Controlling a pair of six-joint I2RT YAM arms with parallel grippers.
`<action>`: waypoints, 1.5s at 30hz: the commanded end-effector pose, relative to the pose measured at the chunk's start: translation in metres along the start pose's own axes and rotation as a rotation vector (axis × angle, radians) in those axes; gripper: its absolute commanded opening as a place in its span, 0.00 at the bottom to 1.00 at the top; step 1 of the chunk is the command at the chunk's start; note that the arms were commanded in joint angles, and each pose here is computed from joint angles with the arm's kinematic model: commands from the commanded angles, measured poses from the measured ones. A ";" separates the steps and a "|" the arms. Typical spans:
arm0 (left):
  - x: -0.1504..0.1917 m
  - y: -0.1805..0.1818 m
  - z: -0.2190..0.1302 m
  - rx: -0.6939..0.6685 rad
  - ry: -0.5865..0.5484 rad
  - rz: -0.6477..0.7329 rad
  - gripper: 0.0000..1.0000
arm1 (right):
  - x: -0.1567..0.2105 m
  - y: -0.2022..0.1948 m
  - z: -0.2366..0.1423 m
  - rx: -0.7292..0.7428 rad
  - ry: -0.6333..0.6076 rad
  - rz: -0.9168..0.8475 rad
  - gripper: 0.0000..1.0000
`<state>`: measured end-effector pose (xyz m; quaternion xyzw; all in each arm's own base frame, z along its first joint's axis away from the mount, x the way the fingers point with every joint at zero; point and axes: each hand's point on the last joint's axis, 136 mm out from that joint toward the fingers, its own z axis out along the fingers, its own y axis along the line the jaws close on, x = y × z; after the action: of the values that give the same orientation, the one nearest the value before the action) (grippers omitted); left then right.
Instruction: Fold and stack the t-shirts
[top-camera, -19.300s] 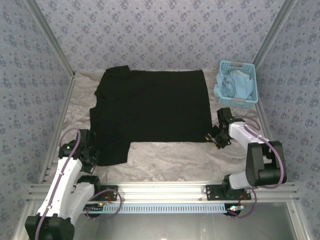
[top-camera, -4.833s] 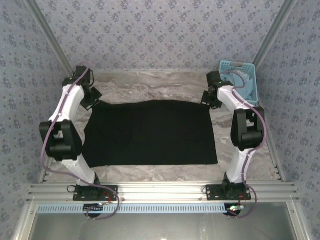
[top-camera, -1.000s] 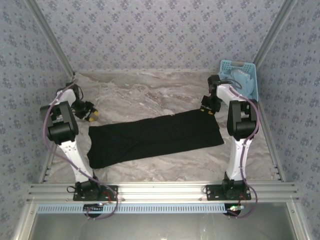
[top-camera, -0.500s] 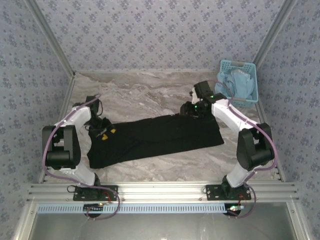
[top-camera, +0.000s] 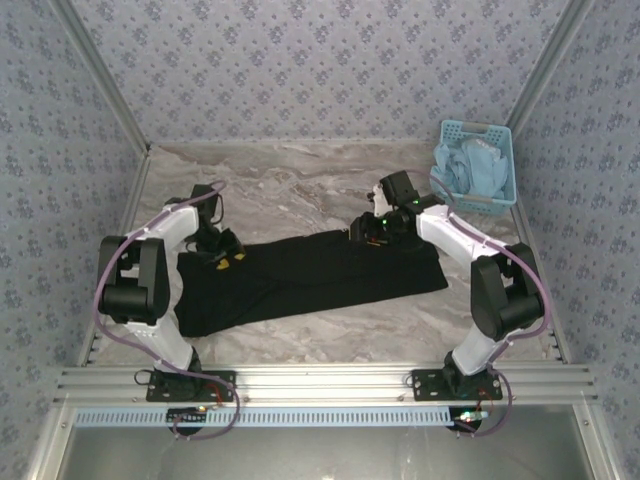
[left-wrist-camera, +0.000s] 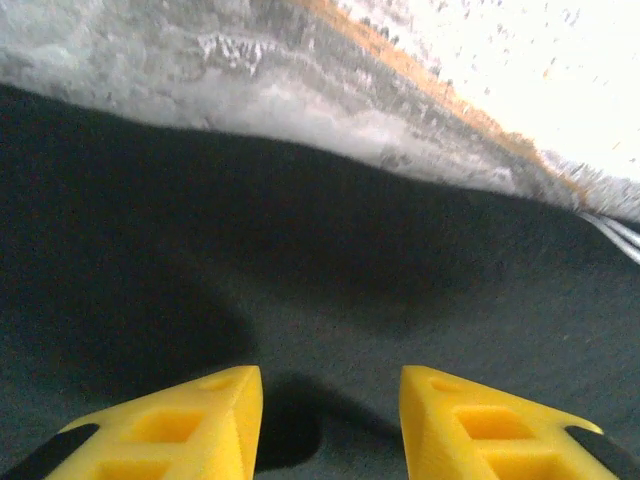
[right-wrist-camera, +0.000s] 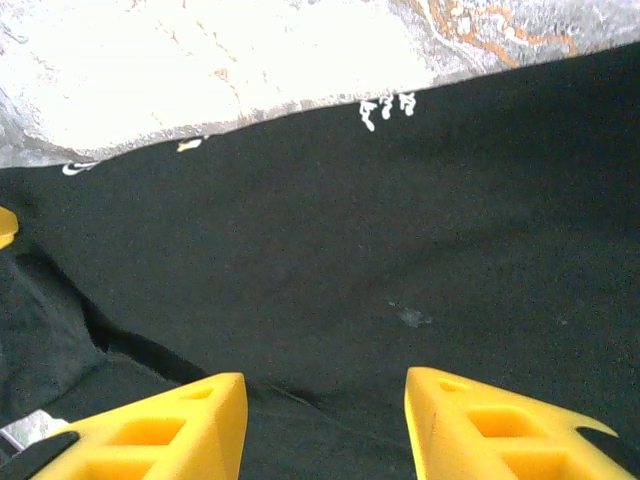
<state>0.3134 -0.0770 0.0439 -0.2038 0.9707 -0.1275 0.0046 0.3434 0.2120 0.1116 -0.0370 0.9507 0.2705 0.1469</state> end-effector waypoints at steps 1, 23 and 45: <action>0.017 0.007 0.001 -0.059 0.052 0.054 0.39 | 0.005 0.004 -0.008 -0.014 -0.004 0.013 0.47; 0.091 -0.011 -0.031 -0.052 0.163 0.028 0.00 | 0.008 -0.003 -0.016 0.008 -0.011 0.047 0.43; 0.214 -0.046 -0.003 -0.091 0.338 -0.113 0.27 | 0.036 -0.020 -0.012 0.024 0.050 0.091 0.42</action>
<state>0.1475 -0.1978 0.0661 -0.2095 0.9614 -0.1122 -0.1388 0.3183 0.1925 0.0995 -0.0071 0.9564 0.2637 0.1253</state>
